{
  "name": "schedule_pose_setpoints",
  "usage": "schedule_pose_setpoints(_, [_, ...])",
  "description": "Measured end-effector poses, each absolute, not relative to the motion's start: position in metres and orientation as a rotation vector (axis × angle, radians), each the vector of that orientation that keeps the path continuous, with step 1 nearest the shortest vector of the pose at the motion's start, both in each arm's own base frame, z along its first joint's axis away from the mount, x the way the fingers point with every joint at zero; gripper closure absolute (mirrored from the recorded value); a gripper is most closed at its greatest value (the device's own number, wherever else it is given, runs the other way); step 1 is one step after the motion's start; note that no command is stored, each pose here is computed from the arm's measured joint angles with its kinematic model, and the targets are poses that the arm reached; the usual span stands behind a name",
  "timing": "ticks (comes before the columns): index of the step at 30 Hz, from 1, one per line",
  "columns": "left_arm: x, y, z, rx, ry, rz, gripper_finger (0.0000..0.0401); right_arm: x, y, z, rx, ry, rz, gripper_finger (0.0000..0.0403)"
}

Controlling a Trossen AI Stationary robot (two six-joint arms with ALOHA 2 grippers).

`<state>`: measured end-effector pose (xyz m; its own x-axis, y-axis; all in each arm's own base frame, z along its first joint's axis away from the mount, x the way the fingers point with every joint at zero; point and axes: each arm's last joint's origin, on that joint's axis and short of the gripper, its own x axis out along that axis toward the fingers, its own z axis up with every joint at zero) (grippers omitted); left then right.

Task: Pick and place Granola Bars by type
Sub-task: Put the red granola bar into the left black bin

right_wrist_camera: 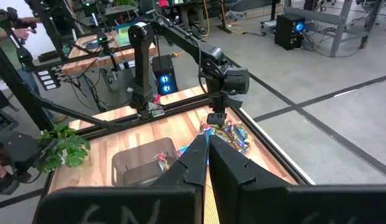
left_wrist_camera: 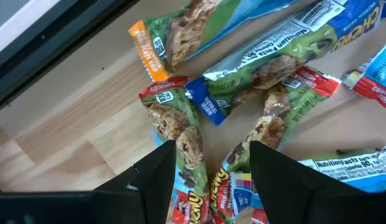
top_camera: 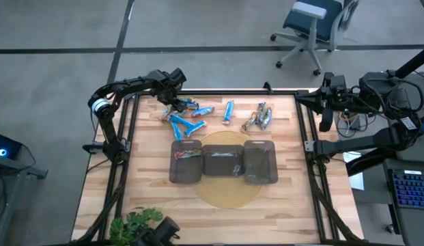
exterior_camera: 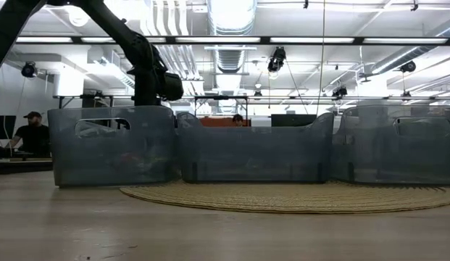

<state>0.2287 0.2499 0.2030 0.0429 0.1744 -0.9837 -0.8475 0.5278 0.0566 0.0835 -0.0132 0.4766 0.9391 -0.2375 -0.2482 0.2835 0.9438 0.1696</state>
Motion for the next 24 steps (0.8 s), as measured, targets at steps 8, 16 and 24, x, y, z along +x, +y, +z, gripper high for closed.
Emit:
schedule_pose_setpoints(8, [0.219,0.258,0.203,-0.71,1.279,0.925,0.0215,0.084,-0.013,0.477,0.205,0.229,-0.269,0.0394])
schedule_pose_setpoints(16, [0.215,0.261,0.203,-0.763,1.263,0.941,0.0215,0.084,-0.013,0.477,0.205,0.228,-0.27,0.0394])
schedule_pose_setpoints(24, [0.209,0.254,0.201,-0.783,1.359,0.938,0.0215,0.084,-0.013,0.477,0.201,0.229,-0.269,0.0394])
